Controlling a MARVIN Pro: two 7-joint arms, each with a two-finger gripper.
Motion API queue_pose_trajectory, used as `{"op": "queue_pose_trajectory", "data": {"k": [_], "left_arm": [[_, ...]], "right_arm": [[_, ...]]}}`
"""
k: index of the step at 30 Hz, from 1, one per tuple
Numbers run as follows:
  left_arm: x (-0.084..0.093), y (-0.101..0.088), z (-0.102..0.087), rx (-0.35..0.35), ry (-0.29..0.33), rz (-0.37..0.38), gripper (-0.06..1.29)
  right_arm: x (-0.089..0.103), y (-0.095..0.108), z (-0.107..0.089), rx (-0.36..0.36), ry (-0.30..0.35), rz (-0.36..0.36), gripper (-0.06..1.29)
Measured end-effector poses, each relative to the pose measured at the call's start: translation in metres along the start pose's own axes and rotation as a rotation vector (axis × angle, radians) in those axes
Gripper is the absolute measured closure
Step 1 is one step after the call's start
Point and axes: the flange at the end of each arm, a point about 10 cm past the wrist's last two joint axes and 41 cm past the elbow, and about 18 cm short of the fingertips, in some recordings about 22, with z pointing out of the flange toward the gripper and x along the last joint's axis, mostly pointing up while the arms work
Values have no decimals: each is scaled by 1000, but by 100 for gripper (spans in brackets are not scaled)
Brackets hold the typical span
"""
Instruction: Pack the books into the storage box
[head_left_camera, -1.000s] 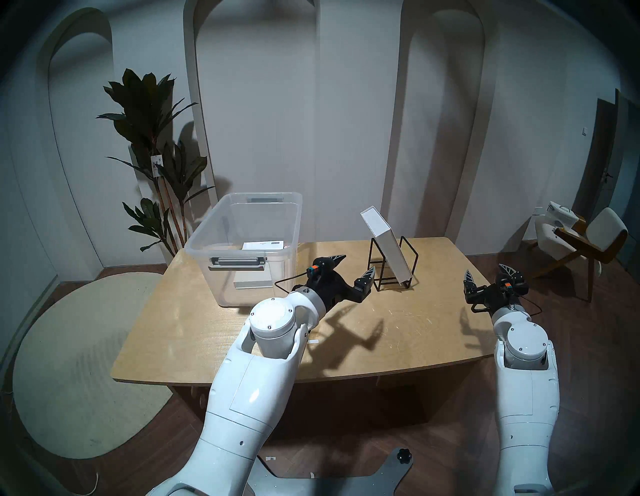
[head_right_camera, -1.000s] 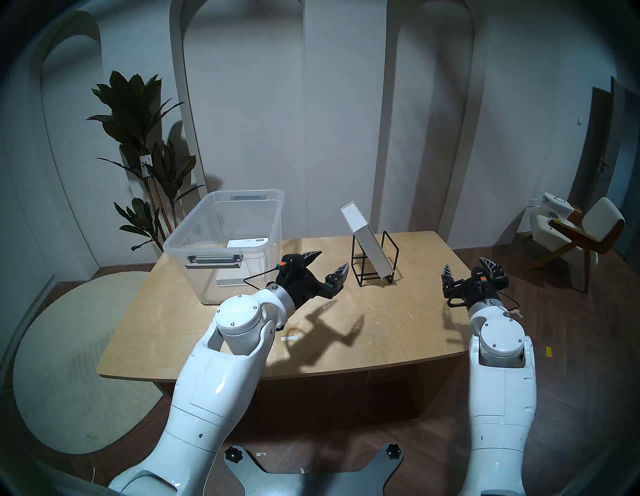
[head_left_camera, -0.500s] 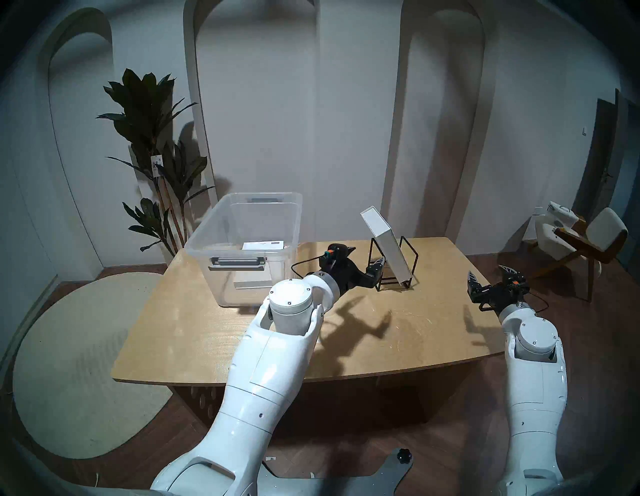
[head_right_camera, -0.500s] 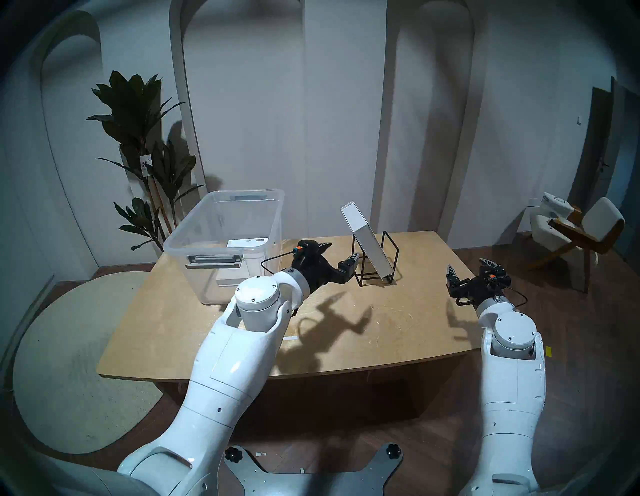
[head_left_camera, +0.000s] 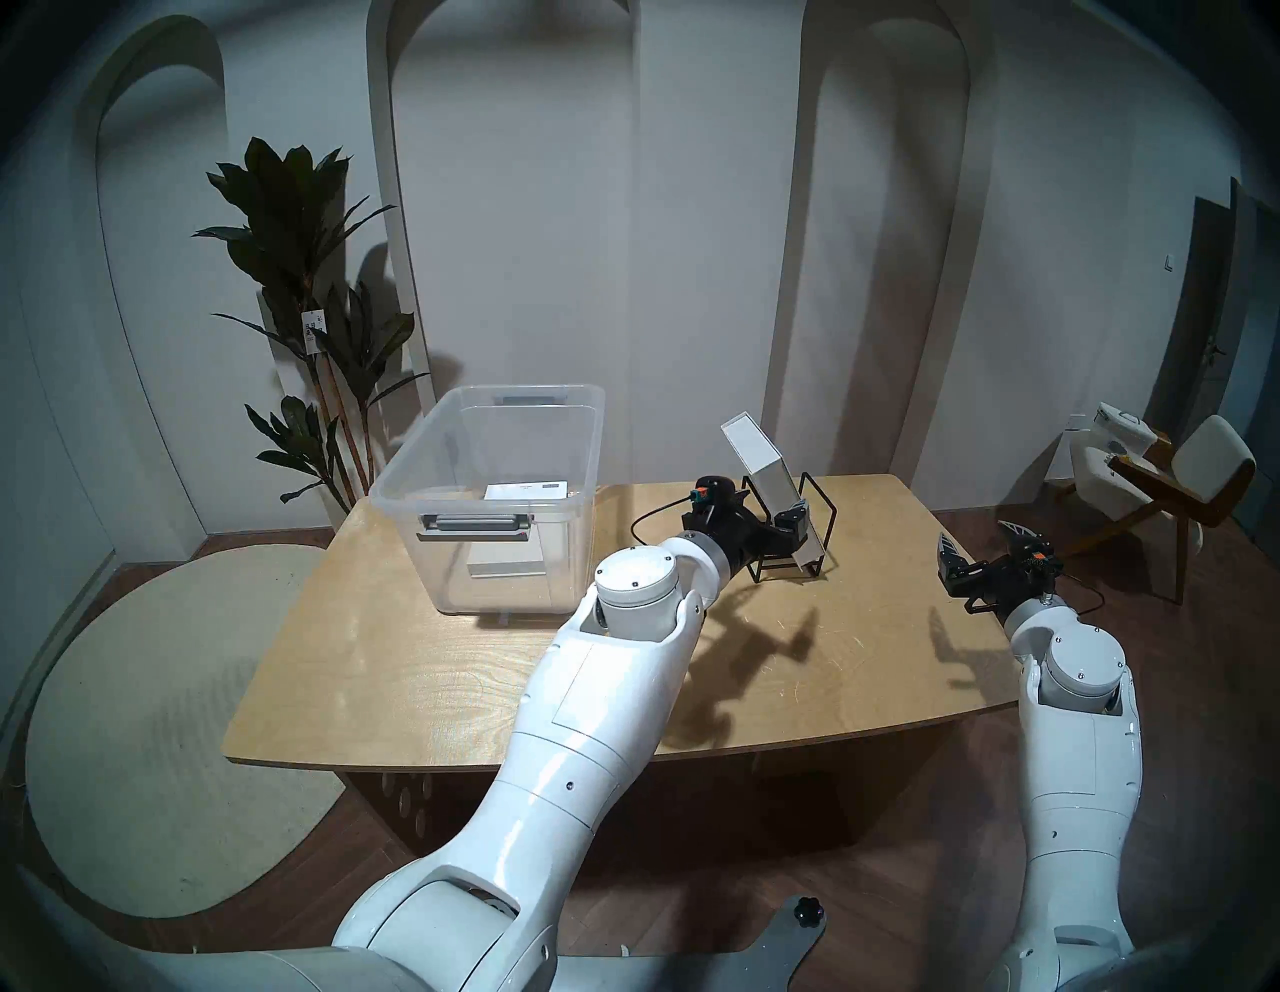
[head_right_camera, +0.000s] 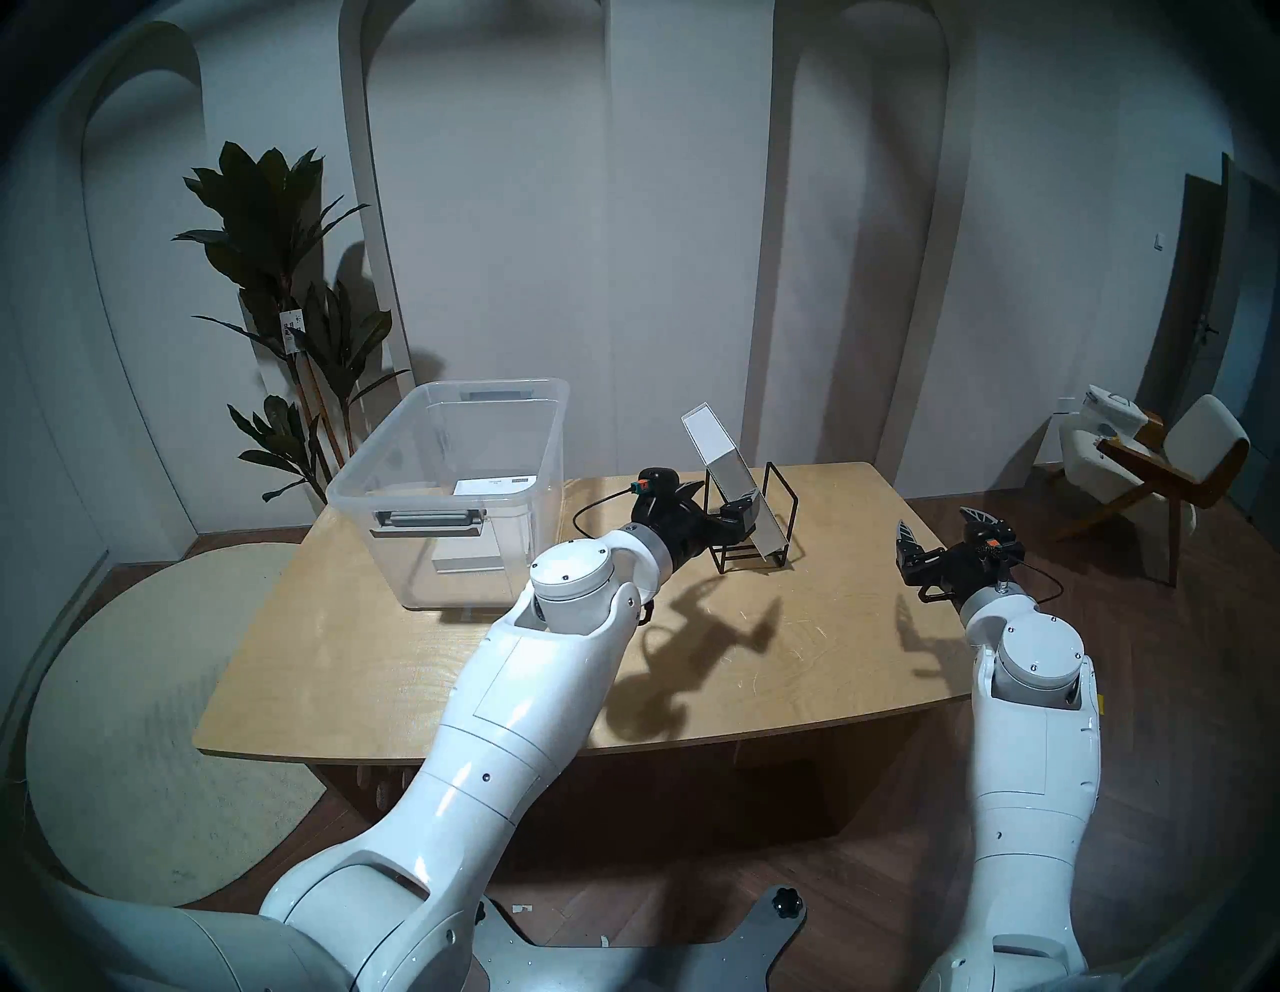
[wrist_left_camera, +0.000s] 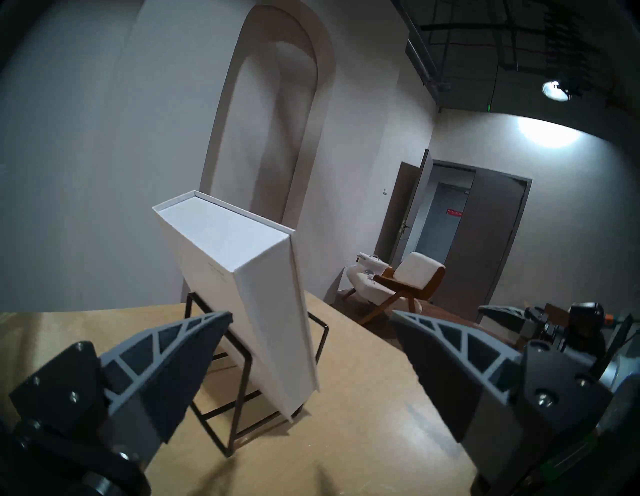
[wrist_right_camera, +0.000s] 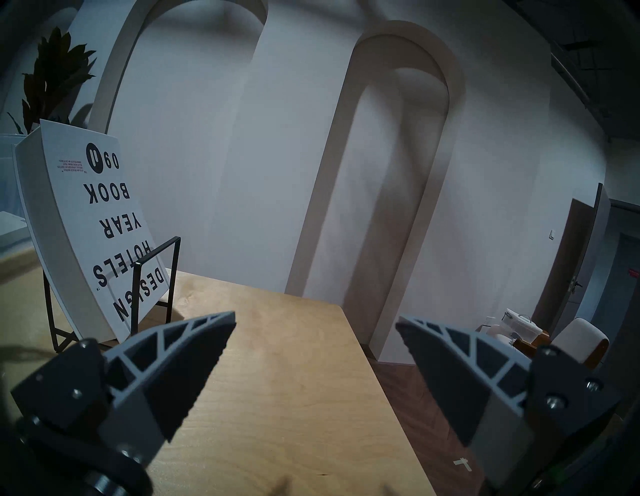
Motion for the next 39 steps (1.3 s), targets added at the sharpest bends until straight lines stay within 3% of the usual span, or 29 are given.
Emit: {"op": "queue_pose_trajectory", "data": {"k": [11,18,26,34,39], "left_arm": [[-8,3,22,-20,-6,-185,-2],[-4,-2,31,-22,22,-233,-2],[7,3,41,9,23,-190,-2],[15,30,38,-81,-56,-168,-2],[11,30,28,-64,-92,-162,-2]], "right_arm": [[0,2,1,12,4,6,-2],[1,2,1,15,6,7,-2],[1,3,1,12,8,7,-2],[1,4,2,7,9,7,-2],[1,4,2,4,10,7,-2]]}}
